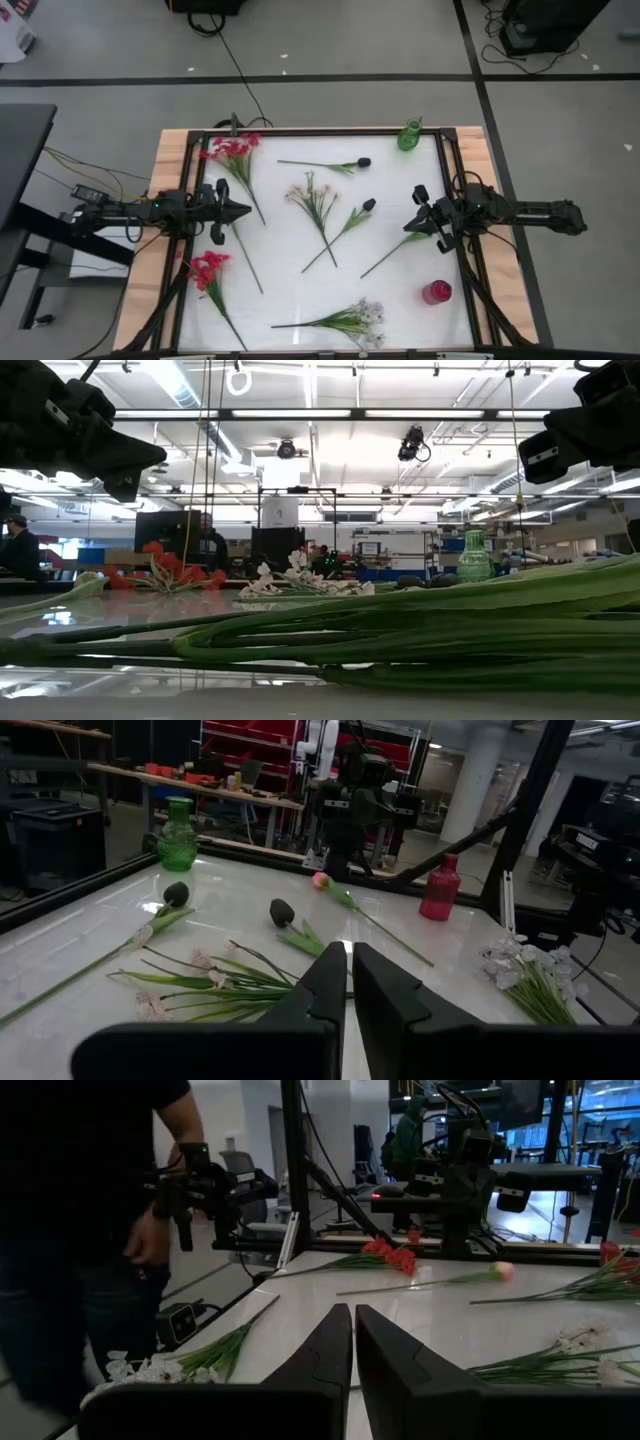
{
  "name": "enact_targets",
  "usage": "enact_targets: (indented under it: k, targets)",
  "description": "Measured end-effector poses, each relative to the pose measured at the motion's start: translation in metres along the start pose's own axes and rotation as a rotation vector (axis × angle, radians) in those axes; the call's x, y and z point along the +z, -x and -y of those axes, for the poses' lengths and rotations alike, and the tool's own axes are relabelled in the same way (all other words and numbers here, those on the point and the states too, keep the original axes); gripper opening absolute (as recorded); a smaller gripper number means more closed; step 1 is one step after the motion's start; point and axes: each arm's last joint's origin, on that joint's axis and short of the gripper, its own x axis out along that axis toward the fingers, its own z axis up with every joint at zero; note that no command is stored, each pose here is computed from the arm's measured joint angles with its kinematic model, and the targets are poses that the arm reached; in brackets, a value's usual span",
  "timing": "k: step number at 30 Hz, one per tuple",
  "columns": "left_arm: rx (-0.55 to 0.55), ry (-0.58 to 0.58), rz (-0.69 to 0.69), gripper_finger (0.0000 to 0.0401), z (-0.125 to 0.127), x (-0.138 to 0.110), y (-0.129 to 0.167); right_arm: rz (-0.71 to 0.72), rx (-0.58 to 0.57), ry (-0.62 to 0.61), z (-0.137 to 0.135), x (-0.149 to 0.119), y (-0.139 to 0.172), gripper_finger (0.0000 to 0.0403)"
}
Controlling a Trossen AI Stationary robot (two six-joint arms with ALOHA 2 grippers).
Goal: Sort flowers into vase by color
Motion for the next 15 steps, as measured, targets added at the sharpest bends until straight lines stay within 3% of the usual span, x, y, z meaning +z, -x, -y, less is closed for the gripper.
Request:
enact_targets:
  k: [15]
  targets:
    - [0.03,0.003,0.02,0.003,-0.0007,0.0015,0.0,0.0,0.0,0.0,0.0,0.0001,0.0,0.0029]
